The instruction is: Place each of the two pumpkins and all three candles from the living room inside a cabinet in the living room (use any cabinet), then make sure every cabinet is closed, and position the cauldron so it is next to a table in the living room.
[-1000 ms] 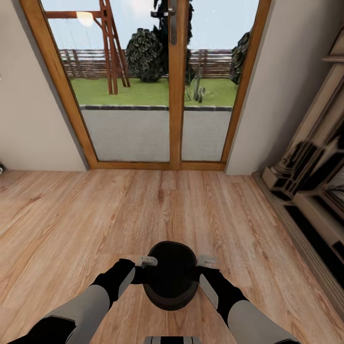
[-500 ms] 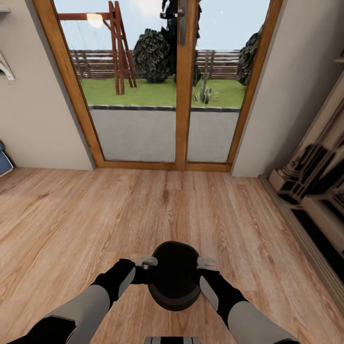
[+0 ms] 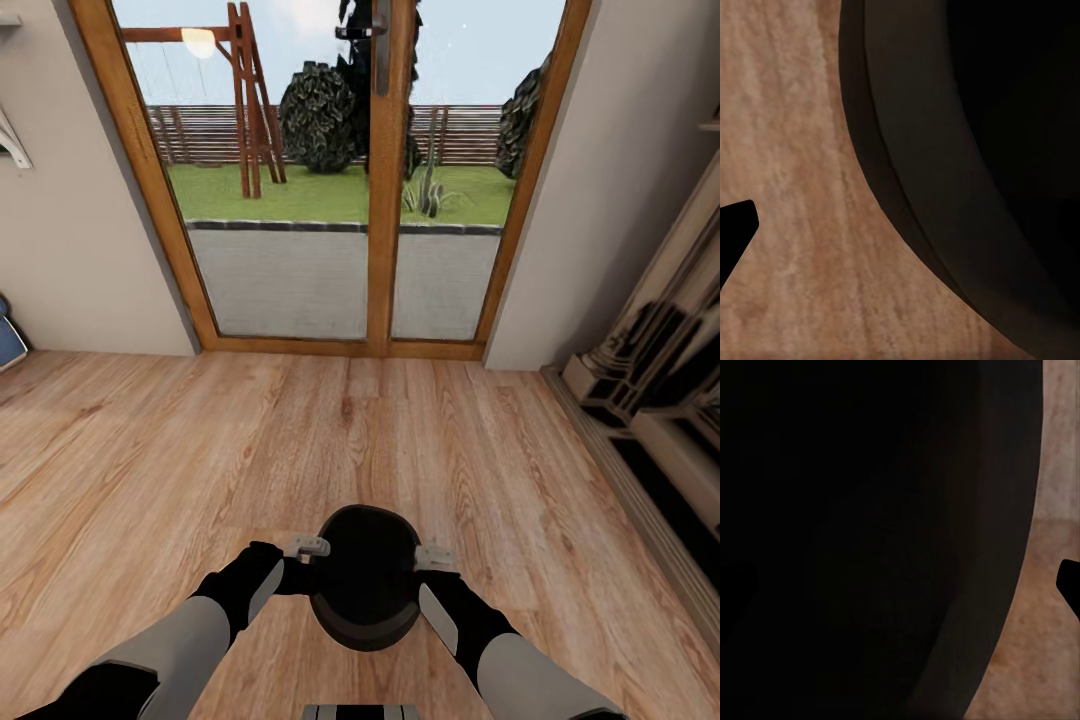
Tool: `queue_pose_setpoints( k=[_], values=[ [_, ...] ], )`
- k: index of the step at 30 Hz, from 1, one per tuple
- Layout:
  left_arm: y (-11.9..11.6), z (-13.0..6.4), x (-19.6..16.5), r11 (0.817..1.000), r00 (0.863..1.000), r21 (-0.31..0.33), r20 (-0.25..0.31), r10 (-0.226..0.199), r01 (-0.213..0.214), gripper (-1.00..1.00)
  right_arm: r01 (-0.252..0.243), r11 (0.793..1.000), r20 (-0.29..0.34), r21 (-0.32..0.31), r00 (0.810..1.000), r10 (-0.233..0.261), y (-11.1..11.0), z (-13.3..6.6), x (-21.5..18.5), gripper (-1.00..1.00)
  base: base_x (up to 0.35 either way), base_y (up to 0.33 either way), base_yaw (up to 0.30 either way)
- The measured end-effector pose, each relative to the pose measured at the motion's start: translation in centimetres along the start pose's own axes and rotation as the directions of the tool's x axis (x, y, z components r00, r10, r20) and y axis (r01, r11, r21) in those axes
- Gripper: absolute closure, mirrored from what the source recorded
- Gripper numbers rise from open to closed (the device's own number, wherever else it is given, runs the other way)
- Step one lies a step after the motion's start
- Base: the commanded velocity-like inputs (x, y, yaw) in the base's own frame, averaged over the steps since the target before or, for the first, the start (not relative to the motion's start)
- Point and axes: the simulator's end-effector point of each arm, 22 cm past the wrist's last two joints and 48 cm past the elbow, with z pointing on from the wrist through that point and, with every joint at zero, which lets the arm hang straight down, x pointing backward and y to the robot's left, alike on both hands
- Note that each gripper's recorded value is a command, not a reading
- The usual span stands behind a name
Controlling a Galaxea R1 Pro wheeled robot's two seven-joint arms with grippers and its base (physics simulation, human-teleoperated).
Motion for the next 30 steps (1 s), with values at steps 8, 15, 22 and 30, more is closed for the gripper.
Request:
queue_pose_setpoints(
  k=[8, 15, 22, 30],
  values=[
    [-0.02, 0.00, 0.00, 1.000, 1.000, 0.000, 0.000, 0.000, 0.000, -1.00, -0.002, 1.000, -0.001, 0.003, 1.000, 0.002, -0.09, 0.01, 0.04, -1.00, 0.000, 0.000, 0.000],
    [-0.03, -0.01, -0.05, 1.000, 1.000, 0.000, 0.001, 0.001, -0.001, -1.00, -0.002, 1.000, -0.002, 0.005, 1.000, 0.002, -0.14, 0.02, 0.09, -1.00, 0.000, 0.000, 0.000],
    [-0.04, -0.02, -0.07, 1.000, 1.000, 0.001, 0.001, 0.001, -0.001, -1.00, -0.003, 1.000, -0.006, 0.006, 1.000, 0.003, -0.20, 0.05, 0.24, -1.00, 0.000, 0.000, 0.000],
    [-0.03, -0.01, -0.06, 1.000, 1.000, 0.000, 0.001, 0.000, 0.000, -1.00, -0.003, 1.000, -0.010, 0.007, 1.000, 0.003, -0.25, 0.08, 0.42, 1.00, 0.000, 0.000, 0.000]
  ],
)
